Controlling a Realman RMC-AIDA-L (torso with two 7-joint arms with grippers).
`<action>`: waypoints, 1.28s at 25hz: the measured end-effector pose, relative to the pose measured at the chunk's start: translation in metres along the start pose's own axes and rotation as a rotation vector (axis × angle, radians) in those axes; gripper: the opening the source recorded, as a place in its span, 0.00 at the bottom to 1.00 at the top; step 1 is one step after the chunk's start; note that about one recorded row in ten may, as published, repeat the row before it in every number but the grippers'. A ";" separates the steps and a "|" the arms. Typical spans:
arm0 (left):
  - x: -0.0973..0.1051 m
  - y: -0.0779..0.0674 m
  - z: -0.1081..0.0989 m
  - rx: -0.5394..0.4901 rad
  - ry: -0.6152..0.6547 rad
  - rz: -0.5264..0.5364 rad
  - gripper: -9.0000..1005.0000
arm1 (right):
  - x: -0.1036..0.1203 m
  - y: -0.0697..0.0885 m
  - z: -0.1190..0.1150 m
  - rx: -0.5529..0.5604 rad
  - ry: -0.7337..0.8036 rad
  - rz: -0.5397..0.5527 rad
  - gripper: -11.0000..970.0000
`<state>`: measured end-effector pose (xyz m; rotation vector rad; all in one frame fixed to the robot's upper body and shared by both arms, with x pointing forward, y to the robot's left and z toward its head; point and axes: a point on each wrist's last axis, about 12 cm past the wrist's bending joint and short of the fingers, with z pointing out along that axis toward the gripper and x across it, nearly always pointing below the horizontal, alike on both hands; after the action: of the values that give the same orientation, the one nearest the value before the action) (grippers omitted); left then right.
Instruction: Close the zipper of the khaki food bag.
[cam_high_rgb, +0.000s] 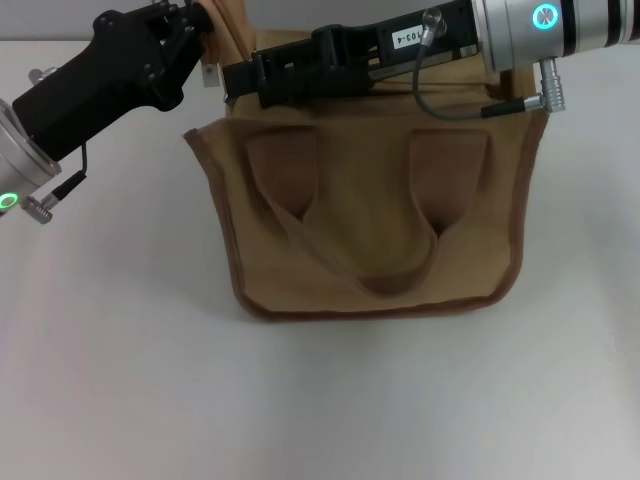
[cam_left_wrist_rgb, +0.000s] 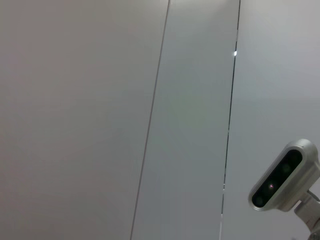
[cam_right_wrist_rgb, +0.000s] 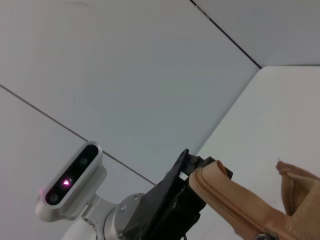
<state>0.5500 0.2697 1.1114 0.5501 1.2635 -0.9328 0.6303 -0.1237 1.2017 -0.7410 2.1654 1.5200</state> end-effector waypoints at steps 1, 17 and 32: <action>0.000 0.000 0.001 0.005 0.000 -0.001 0.03 | 0.000 0.000 0.000 0.000 -0.001 0.001 0.79; -0.006 0.000 0.014 0.042 -0.018 0.016 0.03 | 0.004 -0.003 -0.001 0.002 -0.011 0.002 0.77; -0.004 0.001 0.010 0.016 -0.019 0.013 0.03 | 0.002 0.000 -0.008 -0.035 -0.061 -0.009 0.75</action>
<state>0.5563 0.2635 1.1177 0.5604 1.2355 -0.9363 0.6284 -0.1318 1.2036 -0.7057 2.0935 1.5597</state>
